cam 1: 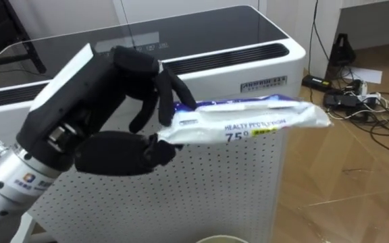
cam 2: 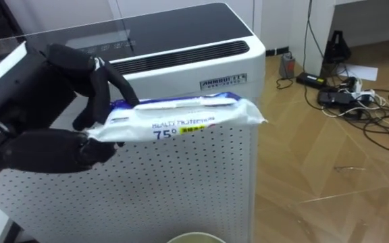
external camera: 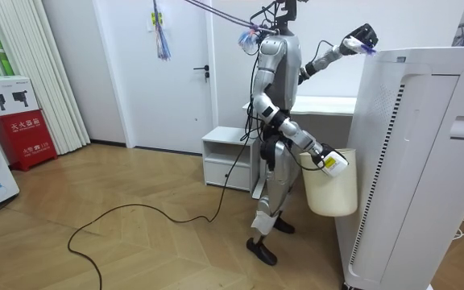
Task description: Pick garbage
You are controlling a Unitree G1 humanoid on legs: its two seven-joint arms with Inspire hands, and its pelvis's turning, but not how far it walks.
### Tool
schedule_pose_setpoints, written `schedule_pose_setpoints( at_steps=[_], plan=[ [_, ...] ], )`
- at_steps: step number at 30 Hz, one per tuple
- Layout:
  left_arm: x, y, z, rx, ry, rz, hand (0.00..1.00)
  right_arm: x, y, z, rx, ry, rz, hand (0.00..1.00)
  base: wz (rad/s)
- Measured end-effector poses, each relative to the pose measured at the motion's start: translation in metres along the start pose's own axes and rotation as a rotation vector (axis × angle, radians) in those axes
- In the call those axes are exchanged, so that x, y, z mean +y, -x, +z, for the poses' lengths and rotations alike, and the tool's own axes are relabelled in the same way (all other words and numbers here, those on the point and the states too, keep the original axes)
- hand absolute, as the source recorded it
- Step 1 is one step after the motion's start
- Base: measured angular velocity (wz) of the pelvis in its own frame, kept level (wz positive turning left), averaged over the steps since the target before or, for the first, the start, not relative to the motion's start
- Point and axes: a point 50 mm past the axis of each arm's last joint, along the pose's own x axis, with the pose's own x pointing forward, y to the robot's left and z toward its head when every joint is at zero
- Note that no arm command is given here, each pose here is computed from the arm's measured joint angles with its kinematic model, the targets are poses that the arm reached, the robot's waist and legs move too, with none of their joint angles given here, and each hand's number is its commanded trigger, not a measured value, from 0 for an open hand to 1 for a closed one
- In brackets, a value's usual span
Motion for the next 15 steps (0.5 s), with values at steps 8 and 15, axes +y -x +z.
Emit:
schedule_pose_setpoints(
  at_steps=[8,15],
  plan=[
    [-0.006,0.008,-0.006,0.044,0.022,-0.032,1.00,0.001,-0.001,0.000,0.009,0.022,0.000,1.00,0.01],
    [-0.022,0.017,-0.037,0.171,0.151,-0.059,1.00,0.002,-0.005,0.006,-0.002,0.048,-0.008,1.00,0.07]
  ],
)
